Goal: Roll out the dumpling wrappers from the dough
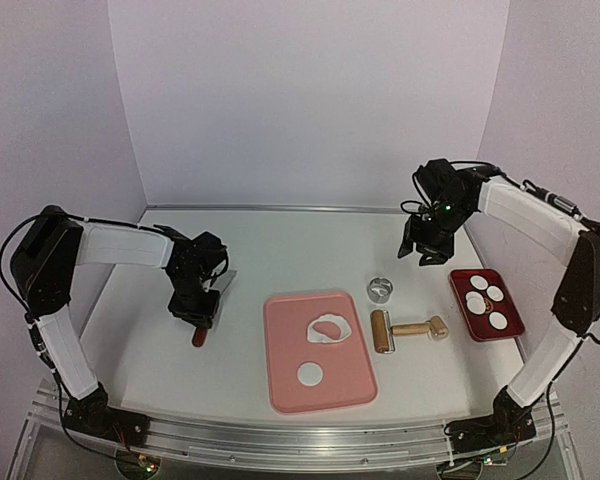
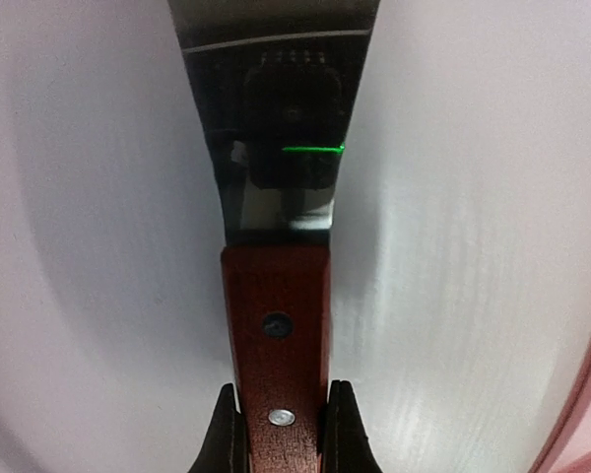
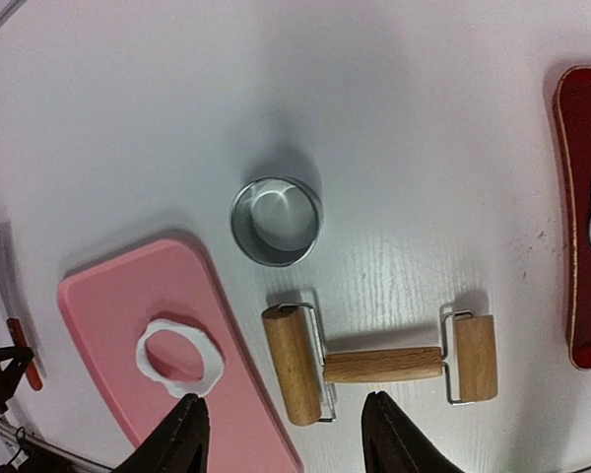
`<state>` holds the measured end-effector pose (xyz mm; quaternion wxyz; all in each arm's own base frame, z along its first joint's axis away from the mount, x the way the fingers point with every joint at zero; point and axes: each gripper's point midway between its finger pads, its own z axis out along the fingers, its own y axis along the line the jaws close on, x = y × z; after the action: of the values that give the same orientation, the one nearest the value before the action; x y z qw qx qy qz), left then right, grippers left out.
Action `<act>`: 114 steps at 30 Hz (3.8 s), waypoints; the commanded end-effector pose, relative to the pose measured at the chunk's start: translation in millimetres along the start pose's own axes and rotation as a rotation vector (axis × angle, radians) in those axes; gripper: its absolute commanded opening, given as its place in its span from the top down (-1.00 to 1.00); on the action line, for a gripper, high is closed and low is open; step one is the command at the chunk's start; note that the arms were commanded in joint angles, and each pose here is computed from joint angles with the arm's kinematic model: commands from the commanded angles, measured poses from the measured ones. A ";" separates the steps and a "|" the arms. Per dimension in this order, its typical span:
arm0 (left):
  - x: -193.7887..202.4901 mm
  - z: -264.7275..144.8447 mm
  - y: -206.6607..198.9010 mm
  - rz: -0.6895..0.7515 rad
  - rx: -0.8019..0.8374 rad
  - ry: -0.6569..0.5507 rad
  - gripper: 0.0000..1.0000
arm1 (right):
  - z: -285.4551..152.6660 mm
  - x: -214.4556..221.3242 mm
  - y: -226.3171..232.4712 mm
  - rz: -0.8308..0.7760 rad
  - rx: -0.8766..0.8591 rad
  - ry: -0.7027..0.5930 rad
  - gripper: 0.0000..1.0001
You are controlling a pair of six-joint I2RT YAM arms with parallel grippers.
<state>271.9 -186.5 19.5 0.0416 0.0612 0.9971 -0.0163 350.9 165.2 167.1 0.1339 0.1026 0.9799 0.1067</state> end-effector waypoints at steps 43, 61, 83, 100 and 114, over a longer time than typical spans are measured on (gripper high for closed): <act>32.4 -202.2 -252.3 -0.166 0.776 -0.278 1.00 | -6.4 141.5 221.9 -0.197 -0.558 0.172 0.19; 35.0 -221.8 -203.2 -0.115 0.810 -0.308 -0.74 | -32.2 99.2 217.3 -0.298 -0.633 0.069 1.00; -0.1 -258.3 -161.3 0.438 1.163 -0.131 -0.93 | -125.6 223.7 186.2 -0.547 -0.989 0.711 1.00; 30.1 -266.2 -187.1 0.513 1.372 0.058 -0.11 | -134.4 233.1 205.0 -0.571 -1.063 0.814 1.00; 45.2 -274.7 -192.8 0.515 1.417 0.029 1.00 | -114.3 226.4 199.0 -0.615 -0.960 0.676 0.56</act>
<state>191.3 -361.2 281.9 -0.0480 0.3020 0.7031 -0.6420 124.3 384.7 266.0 -0.1985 -0.2764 0.7706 0.5388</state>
